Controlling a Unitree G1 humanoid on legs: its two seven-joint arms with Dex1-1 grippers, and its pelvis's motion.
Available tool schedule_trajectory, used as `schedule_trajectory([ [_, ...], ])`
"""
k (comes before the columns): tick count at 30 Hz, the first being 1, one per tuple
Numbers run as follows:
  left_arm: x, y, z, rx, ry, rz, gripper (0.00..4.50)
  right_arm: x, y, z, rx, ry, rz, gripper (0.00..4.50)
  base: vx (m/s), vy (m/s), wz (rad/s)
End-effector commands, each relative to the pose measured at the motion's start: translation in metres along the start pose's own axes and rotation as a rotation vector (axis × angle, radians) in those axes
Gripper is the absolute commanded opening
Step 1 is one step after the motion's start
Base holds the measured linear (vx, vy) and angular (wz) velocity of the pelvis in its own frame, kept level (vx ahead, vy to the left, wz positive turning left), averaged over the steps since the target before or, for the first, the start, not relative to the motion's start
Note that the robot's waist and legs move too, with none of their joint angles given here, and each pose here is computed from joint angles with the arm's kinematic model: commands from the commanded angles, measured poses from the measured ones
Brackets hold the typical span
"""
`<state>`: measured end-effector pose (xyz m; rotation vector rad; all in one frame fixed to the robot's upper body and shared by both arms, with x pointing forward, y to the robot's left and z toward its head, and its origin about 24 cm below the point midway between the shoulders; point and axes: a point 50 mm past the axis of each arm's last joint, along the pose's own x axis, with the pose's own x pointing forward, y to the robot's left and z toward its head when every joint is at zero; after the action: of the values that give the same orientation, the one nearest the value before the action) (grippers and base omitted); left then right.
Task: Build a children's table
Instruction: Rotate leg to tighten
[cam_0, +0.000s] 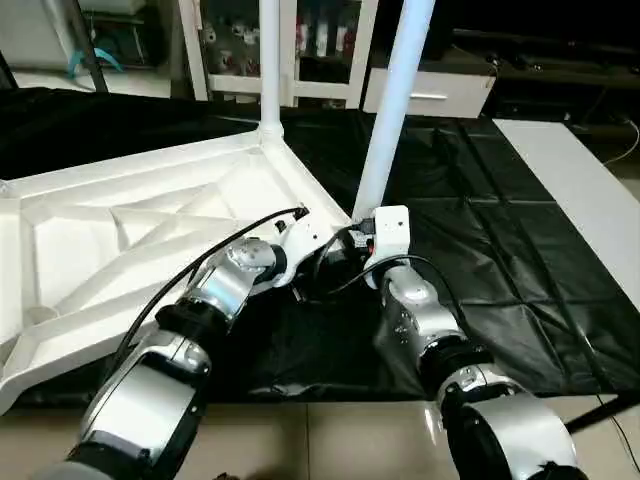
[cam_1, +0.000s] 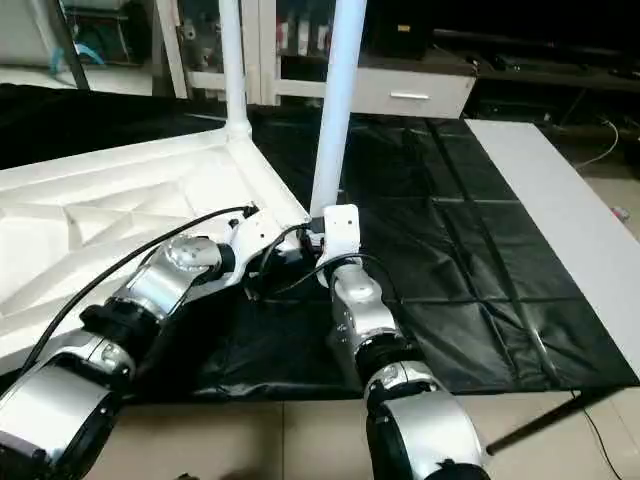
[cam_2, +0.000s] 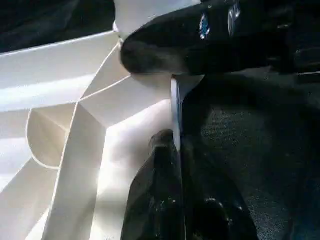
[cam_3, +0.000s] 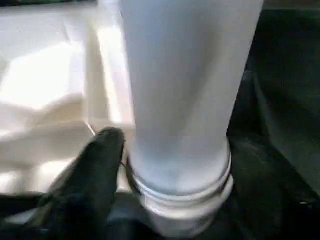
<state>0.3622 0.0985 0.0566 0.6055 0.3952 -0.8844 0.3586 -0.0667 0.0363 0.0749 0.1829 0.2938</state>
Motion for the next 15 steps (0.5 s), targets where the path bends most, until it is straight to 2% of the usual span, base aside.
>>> schedule_trajectory([
  [1,0.000,-0.010,-0.022,-0.056,0.012,-0.003,0.00,0.001,-0.005,0.021,-0.020,-0.096,0.034,3.77,0.000,0.000,0.00],
  [4,-0.005,-0.011,-0.026,-0.051,0.018,-0.055,0.00,-0.003,-0.020,0.025,-0.043,-0.093,0.078,3.87,0.000,0.000,0.00],
  [6,-0.007,-0.011,-0.028,-0.046,0.007,-0.080,0.00,-0.005,-0.029,0.025,-0.066,-0.058,0.114,4.13,0.000,0.000,0.00],
  [8,-0.010,-0.010,-0.031,-0.046,0.006,-0.099,0.00,-0.010,-0.036,0.023,-0.131,-0.025,0.195,4.22,0.000,0.000,0.00],
  [11,-0.019,-0.014,-0.037,-0.028,-0.013,-0.235,0.00,-0.027,-0.049,0.019,-0.307,0.070,0.459,4.47,0.000,0.000,0.00],
  [13,-0.026,-0.023,-0.041,-0.015,-0.012,-0.384,0.00,-0.044,-0.052,0.016,-0.354,0.139,0.670,4.47,0.000,0.000,0.00],
  [15,-0.032,-0.030,-0.043,-0.017,0.002,-0.501,0.00,-0.055,-0.053,0.015,-0.390,0.185,0.803,4.47,0.000,0.000,0.00],
])
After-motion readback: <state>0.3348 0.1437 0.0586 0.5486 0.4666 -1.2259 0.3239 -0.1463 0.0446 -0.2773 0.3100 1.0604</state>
